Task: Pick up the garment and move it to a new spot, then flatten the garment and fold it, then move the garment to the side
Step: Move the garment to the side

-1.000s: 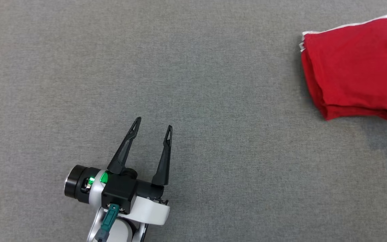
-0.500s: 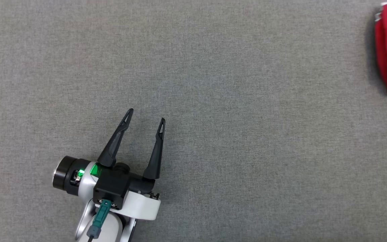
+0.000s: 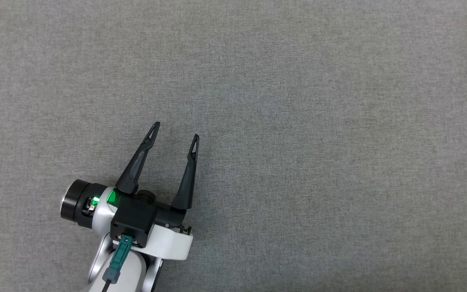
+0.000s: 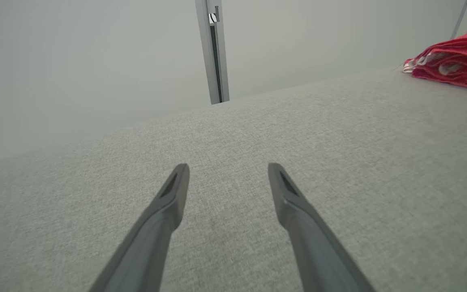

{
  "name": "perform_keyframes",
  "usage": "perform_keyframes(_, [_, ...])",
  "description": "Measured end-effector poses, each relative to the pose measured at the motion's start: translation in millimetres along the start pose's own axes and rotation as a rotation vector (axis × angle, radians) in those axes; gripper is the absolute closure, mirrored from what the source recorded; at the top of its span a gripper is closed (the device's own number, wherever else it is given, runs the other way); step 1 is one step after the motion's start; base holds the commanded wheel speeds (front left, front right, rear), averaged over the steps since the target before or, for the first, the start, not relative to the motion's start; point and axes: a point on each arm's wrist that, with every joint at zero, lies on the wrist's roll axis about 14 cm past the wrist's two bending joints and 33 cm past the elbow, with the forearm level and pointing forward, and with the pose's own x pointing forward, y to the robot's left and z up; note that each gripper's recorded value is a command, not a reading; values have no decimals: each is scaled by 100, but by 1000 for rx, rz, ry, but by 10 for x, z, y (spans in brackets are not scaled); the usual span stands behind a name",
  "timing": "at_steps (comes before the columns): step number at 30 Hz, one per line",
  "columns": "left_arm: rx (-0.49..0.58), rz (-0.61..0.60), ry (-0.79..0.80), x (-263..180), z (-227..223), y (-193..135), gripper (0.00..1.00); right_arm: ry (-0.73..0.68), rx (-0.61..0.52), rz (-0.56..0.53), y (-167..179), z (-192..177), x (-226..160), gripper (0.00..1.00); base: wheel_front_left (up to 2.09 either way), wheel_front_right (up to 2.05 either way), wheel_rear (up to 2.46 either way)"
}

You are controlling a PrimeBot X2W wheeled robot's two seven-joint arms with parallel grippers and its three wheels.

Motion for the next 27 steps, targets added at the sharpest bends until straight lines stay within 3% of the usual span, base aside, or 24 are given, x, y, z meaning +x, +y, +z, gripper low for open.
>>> perform_keyframes(4, [1,10,-13,-17,62,19,0,-75,-86,-76,-184,179,8,0,0,0,0])
perform_keyframes(7, [-5,24,-31,-41,152,36,0,-162,-90,-84,-109,361,11,0,0,0,0])
perform_keyframes(12, [-39,75,-53,-170,302,89,0,-347,44,46,582,794,-35,0,0,0,0])
perform_keyframes(16, [-75,136,-73,-306,424,192,0,-560,144,156,1085,1263,-381,0,0,0,0])
perform_keyframes(19, [-104,182,-80,-438,482,279,0,-637,240,236,1597,1229,-709,0,0,0,0])
perform_keyframes(27, [-158,270,-125,-792,670,457,0,-738,424,293,2272,1111,-1514,0,0,0,0])
